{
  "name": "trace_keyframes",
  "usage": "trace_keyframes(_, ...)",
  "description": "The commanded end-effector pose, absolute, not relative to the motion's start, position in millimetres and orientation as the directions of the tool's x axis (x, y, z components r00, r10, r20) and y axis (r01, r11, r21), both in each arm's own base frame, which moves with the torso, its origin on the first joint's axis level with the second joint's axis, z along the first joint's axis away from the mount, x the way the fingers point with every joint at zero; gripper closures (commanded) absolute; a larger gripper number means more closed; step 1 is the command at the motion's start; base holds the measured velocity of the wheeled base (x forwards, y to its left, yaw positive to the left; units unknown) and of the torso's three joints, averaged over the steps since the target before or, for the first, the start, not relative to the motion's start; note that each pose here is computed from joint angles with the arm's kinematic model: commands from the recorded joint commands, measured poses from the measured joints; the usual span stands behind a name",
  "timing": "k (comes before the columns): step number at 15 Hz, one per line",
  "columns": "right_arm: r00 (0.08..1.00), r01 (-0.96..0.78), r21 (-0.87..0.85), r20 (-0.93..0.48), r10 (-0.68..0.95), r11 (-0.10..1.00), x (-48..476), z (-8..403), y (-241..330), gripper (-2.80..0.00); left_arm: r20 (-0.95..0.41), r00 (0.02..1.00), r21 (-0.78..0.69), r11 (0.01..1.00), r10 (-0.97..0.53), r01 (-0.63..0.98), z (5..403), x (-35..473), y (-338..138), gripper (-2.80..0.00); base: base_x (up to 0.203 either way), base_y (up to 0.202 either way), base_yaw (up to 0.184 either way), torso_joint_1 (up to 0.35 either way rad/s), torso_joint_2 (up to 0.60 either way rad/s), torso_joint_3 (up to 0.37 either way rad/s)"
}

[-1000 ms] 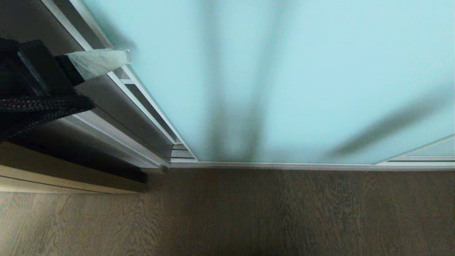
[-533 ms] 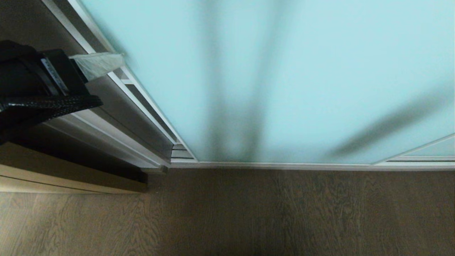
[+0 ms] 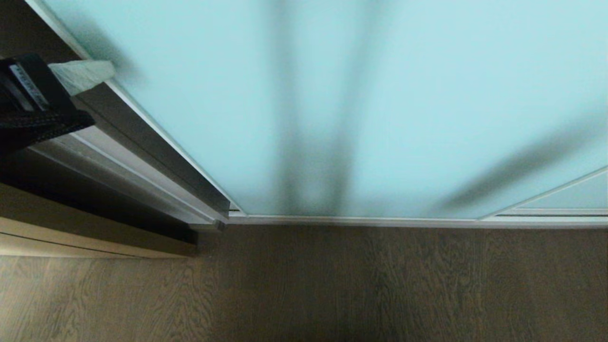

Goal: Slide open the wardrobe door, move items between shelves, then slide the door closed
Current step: Close the door

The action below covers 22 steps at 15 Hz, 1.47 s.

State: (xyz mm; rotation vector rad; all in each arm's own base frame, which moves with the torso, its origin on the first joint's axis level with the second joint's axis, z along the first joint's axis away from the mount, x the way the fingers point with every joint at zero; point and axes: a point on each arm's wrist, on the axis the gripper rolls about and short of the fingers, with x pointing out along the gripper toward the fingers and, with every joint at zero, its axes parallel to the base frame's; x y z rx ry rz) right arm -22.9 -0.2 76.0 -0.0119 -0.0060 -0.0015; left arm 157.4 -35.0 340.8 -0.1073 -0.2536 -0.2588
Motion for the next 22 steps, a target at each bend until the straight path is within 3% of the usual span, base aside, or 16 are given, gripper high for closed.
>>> trace_keyframes(1, 1.0, 0.002, -0.012, 0.008, -0.002, 1.0, -22.9, 76.1, -0.2, 0.0, 0.304, 0.92, -0.065, 0.958, -0.247, 0.278, 346.4, 142.6, -32.0, 0.0, 0.0, 0.0, 0.0, 0.0, 0.0, 0.0)
trace_keyframes(18, 1.0, 0.002, -0.012, 0.008, -0.002, 1.0, -22.9, 76.1, -0.2, 0.0, 0.26, 0.932, -0.073, 0.957, -0.252, 0.279, 331.4, 144.9, -32.5, 0.0, 0.0, 0.0, 0.0, 0.0, 0.0, 0.0)
trace_keyframes(22, 1.0, 0.002, -0.012, 0.009, -0.002, 1.0, -23.0, 76.0, -0.2, 0.0, 0.311, 0.913, -0.07, 0.952, -0.263, 0.298, 341.6, 125.8, -28.9, 0.0, 0.0, 0.0, 0.0, 0.0, 0.0, 0.0)
